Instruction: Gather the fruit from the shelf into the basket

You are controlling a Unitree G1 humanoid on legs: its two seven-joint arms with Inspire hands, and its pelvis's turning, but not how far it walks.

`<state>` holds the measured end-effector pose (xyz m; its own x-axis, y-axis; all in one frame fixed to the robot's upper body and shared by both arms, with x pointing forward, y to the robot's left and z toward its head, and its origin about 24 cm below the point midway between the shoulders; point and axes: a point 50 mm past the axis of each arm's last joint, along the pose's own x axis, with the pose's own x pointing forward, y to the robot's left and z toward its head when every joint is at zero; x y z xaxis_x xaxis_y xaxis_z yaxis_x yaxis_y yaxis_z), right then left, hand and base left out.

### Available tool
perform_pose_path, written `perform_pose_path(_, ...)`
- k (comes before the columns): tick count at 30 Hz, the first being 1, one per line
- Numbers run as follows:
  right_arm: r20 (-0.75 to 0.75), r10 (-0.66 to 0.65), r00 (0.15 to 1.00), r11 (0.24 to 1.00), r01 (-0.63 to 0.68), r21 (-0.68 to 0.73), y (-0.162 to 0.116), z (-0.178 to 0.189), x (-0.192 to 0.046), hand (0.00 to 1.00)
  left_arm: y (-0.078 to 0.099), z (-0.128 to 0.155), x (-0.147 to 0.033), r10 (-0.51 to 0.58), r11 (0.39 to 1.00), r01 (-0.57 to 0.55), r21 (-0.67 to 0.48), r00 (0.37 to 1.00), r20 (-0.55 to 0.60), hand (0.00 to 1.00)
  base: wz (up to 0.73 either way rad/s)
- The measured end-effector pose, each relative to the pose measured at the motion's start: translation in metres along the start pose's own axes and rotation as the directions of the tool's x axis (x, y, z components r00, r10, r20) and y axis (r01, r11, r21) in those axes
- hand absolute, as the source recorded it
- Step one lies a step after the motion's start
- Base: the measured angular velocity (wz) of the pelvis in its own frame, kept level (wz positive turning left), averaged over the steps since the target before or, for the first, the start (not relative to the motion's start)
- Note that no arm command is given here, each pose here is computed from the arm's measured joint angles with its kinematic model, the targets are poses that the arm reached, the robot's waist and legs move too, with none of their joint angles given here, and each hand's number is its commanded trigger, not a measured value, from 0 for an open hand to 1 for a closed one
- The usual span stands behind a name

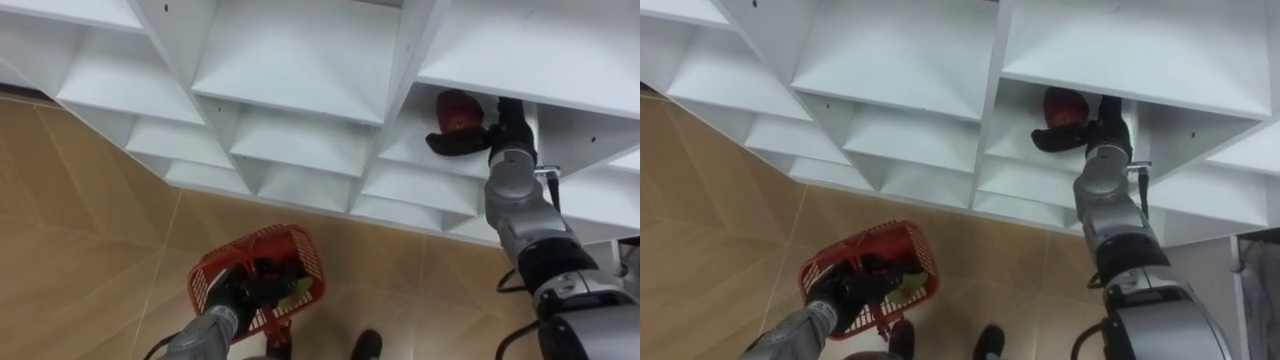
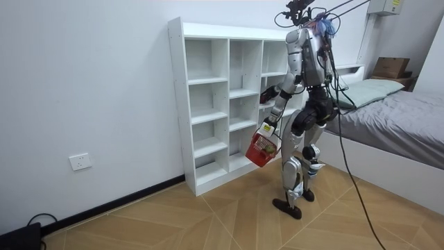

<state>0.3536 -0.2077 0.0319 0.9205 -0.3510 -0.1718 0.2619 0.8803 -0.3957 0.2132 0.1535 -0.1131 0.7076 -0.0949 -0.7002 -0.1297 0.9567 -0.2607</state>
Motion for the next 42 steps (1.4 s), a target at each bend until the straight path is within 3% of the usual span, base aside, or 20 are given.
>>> perform_pose_path(9, 0.013, 0.015, 1.0, 0.999, -0.015, -0.048, 0.0038, 0.0004, -0.0011, 0.0, 0.001, 0.0005, 0.0003, 0.002, 1.0, -0.002, 0.002, 1.0, -0.002, 1.0, 0.0)
perform_pose_path(10, 0.013, 0.013, 1.0, 0.999, -0.012, -0.048, 0.0038, 0.0004, -0.0011, 0.22, 0.0014, -0.0002, 0.0002, 0.004, 1.0, -0.004, 0.002, 1.0, -0.005, 1.0, 0.0)
perform_pose_path(12, 0.013, 0.007, 1.0, 0.999, -0.007, -0.048, 0.0035, 0.0004, -0.0011, 1.0, 0.0021, -0.0014, 0.0002, 0.007, 1.0, -0.007, 0.002, 1.0, -0.01, 1.0, 0.0)
perform_pose_path(42, -0.001, -0.022, 1.0, 0.996, 0.022, -0.084, 0.0001, -0.0055, -0.001, 1.0, -0.0018, 0.0055, 0.0026, -0.012, 0.999, 0.012, 0.029, 1.0, 0.0, 1.0, 0.0)
